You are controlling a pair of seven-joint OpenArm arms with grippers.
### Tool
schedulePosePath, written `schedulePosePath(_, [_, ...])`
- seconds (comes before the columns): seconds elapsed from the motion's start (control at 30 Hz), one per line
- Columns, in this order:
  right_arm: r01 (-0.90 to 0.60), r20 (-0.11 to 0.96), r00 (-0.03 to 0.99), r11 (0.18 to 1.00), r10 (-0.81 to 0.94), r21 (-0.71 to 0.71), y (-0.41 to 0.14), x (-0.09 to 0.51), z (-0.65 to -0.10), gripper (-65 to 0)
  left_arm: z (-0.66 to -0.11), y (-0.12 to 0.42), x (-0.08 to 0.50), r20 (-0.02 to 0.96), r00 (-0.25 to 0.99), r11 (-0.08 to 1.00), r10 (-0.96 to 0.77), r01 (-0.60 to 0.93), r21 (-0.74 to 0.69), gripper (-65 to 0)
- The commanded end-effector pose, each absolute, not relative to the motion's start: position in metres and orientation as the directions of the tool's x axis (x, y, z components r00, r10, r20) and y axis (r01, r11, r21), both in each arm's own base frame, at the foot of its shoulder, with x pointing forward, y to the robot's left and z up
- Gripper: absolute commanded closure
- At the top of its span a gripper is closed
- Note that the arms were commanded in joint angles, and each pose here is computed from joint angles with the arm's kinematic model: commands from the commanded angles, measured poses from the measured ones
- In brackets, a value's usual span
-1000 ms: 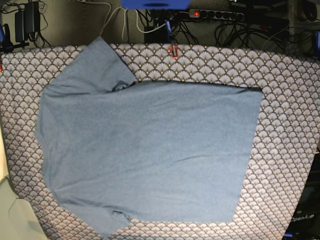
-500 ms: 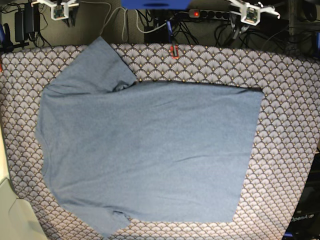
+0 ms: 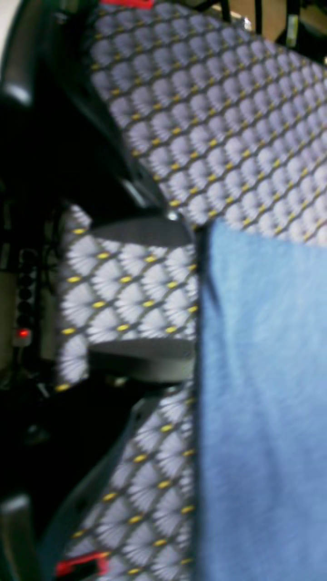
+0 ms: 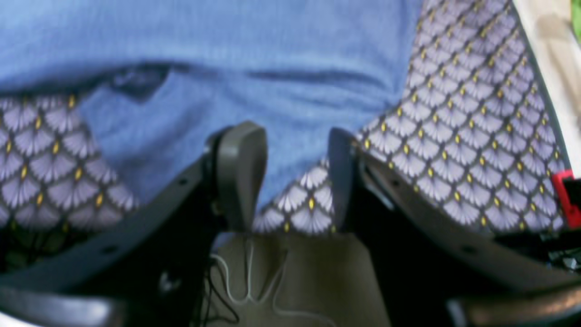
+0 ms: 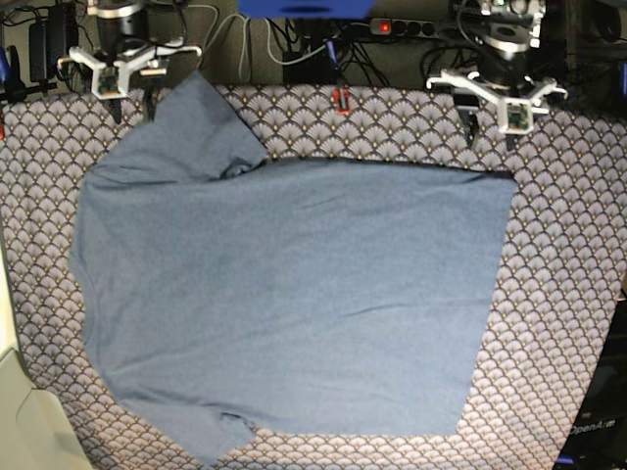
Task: Fold the T-shirt properly
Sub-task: 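Lower both grippers onto the shirt's collar-side edge corners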
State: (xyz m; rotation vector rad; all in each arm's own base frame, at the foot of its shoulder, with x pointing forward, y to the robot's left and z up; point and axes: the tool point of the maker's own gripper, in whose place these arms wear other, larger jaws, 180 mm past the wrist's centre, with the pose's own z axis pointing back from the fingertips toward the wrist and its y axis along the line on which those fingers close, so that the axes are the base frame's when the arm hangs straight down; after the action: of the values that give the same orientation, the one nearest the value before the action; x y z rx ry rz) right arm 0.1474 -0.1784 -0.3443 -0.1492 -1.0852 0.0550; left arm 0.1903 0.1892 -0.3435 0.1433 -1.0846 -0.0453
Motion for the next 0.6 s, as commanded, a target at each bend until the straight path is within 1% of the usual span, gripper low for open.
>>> schedulePosePath(0.0, [0.033, 0.891, 0.436, 0.988, 0.122, -0.152, -0.179, 0.153, -0.336, -28.2, -0.329, 0.190, 0.203, 0.903, 0.415, 0.989, -0.114, -0.039, 0.143, -32.2])
schedulePosePath(0.07, [0.037, 0.894, 0.432, 0.988, 0.118, -0.148, -0.179, 0.164, -0.336, -28.3, -0.329, 0.191, 0.216, 0.906, 0.410, 0.989, -0.108, -0.048, 0.140, -32.2])
schedulePosePath(0.23, [0.054, 0.871, 0.484, 0.990, 0.088, -0.130, -0.182, 0.183, -0.349, -28.3, -0.340, 0.196, 0.236, 0.899, 0.431, 0.989, -0.081, -0.077, 0.126, -32.4])
schedulePosePath(0.37, [0.055, 0.851, 0.525, 0.998, -0.018, -0.012, -0.182, 0.193, -0.356, -28.2, -0.354, 0.208, 0.238, 0.888, 0.457, 0.985, -0.042, -0.132, 0.114, -32.4])
schedulePosePath(0.57, [0.149, 0.808, 0.552, 0.978, -0.207, 0.148, -0.211, 0.195, -0.357, -28.3, -0.354, 0.212, 0.237, 0.890, 0.456, 0.982, -0.030, -0.152, 0.111, -32.5])
